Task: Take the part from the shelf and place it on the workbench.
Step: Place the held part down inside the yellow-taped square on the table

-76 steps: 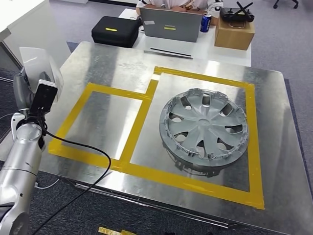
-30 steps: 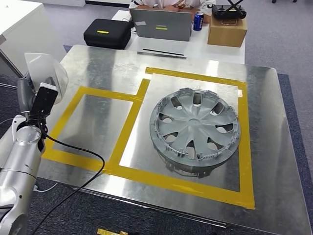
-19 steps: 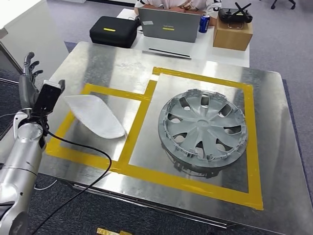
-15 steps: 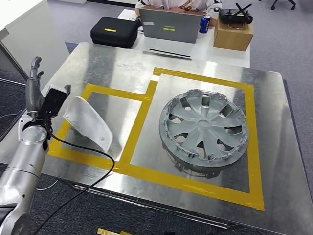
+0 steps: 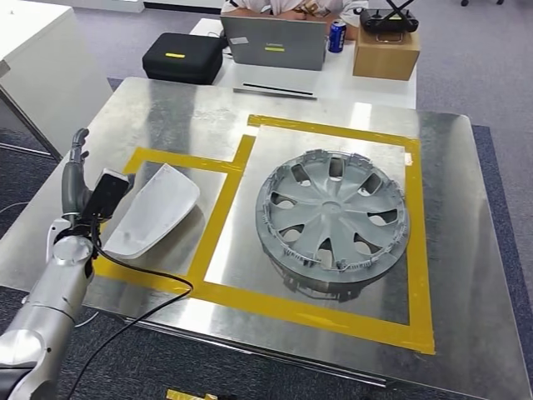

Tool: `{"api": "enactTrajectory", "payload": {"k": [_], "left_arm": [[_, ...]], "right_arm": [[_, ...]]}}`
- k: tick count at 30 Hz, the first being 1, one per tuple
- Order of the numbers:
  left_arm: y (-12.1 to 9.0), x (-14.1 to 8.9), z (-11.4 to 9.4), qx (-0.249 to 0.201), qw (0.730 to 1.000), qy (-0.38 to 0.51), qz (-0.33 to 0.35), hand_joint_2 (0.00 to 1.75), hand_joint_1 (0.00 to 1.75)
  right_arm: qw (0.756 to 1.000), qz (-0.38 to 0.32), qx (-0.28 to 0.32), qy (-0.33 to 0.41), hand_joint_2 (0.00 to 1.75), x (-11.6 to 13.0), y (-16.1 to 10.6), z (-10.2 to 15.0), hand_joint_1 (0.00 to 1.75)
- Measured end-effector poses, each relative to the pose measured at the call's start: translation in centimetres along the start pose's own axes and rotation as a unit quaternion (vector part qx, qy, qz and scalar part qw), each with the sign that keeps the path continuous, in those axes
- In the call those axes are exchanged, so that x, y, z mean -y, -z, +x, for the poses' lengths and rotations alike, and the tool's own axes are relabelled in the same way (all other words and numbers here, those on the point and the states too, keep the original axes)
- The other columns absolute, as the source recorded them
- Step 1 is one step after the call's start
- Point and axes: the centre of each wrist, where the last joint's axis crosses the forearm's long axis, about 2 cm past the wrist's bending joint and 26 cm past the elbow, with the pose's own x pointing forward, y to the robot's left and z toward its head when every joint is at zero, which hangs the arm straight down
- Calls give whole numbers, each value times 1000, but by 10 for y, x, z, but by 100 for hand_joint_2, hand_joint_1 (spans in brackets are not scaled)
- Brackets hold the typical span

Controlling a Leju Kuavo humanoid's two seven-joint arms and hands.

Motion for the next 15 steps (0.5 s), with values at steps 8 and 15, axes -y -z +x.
{"api": "enactTrajectory", "payload": {"k": [8, 15], "left_arm": [[5, 3, 7, -14, 998, -45, 35, 0, 0], [22, 10, 42, 23, 993, -98, 60, 0, 0]], "right_arm": [[1000, -5, -1, 1, 0, 0, 0, -1, 0], [1000, -7, -3, -1, 0, -1, 0, 0, 0]]}}
